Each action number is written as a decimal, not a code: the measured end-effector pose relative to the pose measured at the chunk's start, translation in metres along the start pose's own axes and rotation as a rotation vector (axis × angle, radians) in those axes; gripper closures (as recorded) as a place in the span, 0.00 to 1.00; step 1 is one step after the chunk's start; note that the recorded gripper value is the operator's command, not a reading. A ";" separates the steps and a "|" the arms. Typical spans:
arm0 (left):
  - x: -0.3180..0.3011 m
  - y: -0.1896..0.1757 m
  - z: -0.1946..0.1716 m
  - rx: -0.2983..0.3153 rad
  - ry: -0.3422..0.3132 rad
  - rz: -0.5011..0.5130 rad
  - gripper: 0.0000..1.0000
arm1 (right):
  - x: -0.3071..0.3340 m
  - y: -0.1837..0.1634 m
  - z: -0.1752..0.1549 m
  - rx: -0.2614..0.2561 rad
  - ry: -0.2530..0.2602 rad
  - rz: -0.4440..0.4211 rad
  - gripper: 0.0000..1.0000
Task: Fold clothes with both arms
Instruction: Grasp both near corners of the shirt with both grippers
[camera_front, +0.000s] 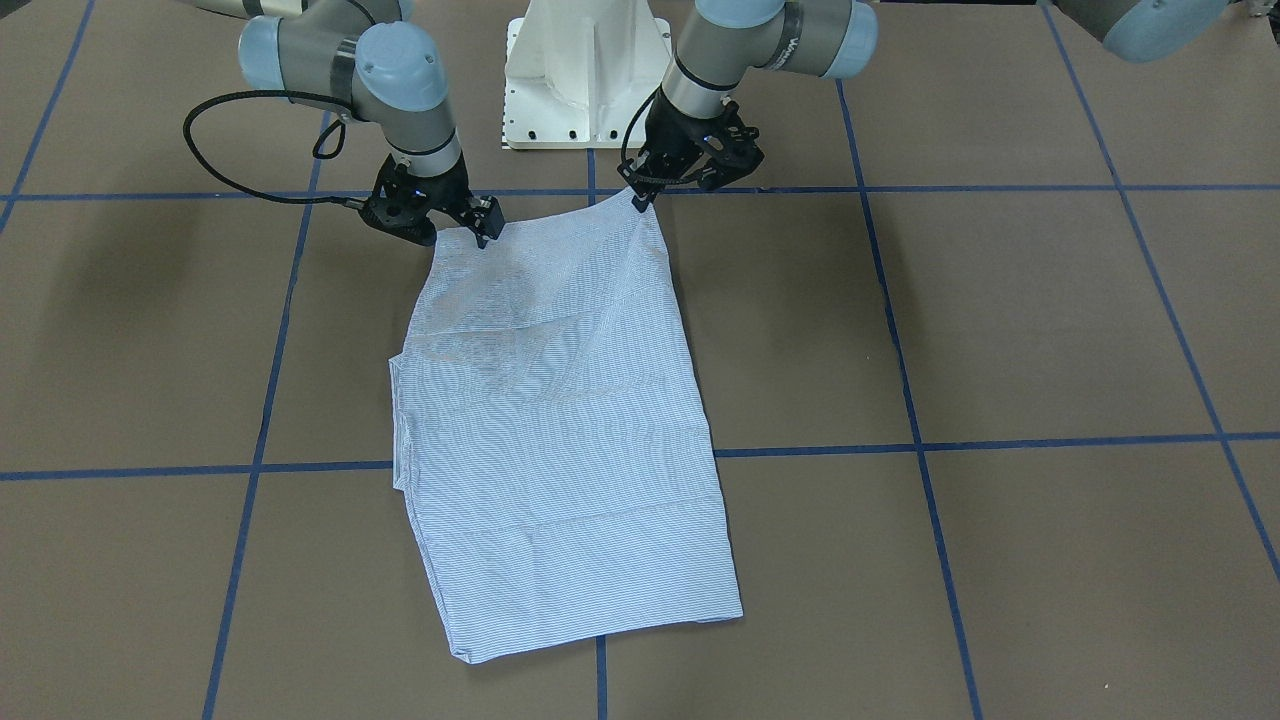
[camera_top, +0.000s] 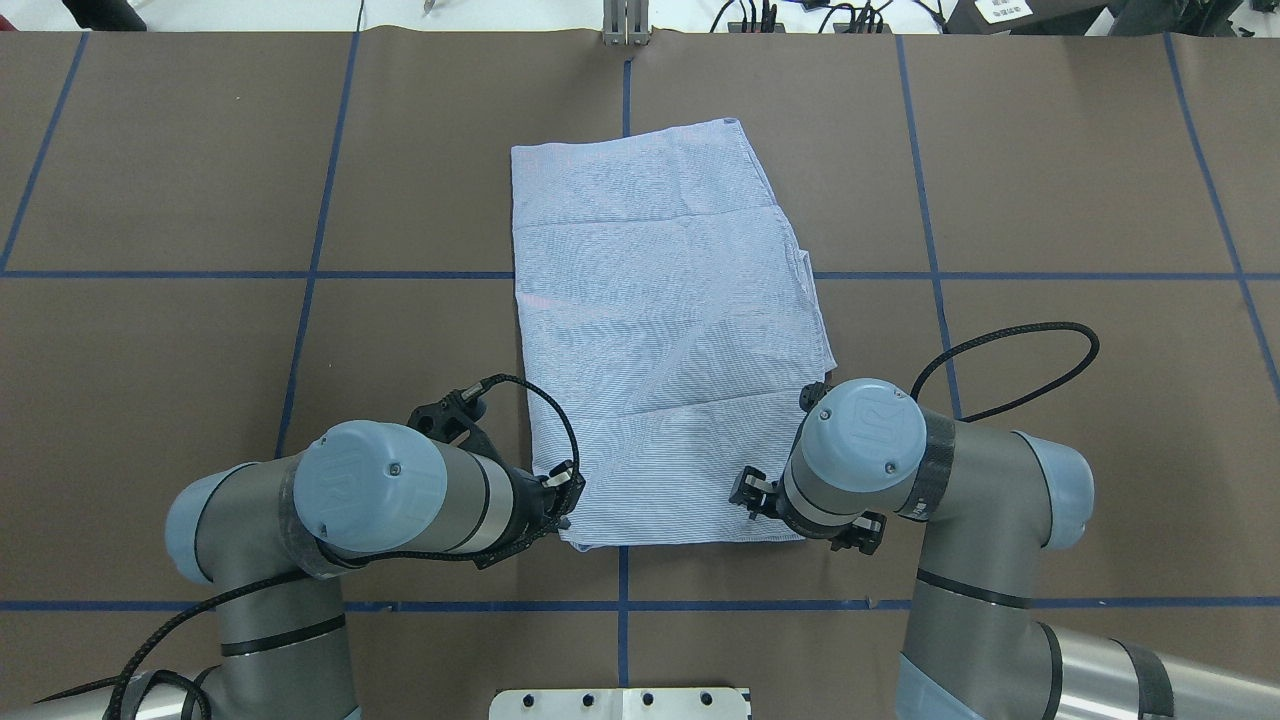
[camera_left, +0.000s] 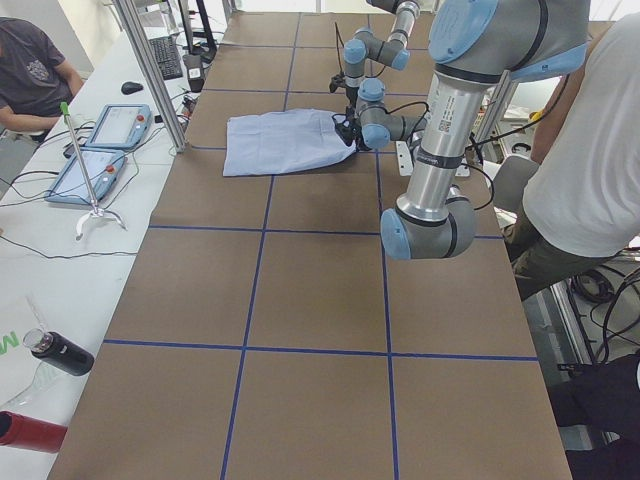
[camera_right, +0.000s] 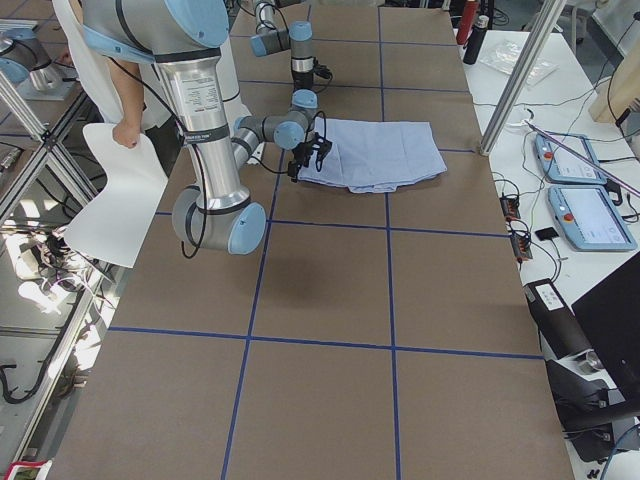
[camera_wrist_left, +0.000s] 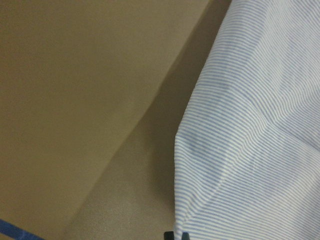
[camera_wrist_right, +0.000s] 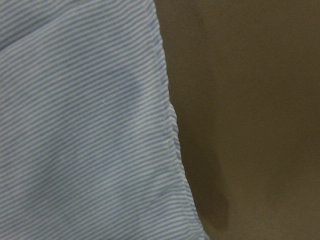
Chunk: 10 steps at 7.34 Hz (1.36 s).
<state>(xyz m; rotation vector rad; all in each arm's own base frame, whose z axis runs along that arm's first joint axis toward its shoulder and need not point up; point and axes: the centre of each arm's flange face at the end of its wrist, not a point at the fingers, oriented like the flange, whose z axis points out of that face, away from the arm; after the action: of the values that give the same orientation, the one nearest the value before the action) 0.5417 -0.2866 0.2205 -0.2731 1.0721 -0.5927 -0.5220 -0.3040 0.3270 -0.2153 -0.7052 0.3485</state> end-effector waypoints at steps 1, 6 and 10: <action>0.000 0.000 -0.002 0.001 -0.002 -0.001 1.00 | 0.002 0.000 0.002 0.000 0.004 0.000 0.00; 0.005 0.009 -0.020 -0.006 -0.015 -0.004 1.00 | 0.005 0.007 0.011 -0.012 0.021 -0.007 0.07; 0.005 0.010 -0.020 -0.007 -0.015 -0.004 1.00 | 0.004 0.008 0.011 -0.015 0.022 -0.009 0.16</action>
<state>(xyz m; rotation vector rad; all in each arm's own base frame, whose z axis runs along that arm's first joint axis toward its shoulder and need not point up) 0.5288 -0.2801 0.2030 -0.2857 1.0596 -0.5894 -0.5287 -0.2941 0.3352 -0.2301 -0.6875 0.3318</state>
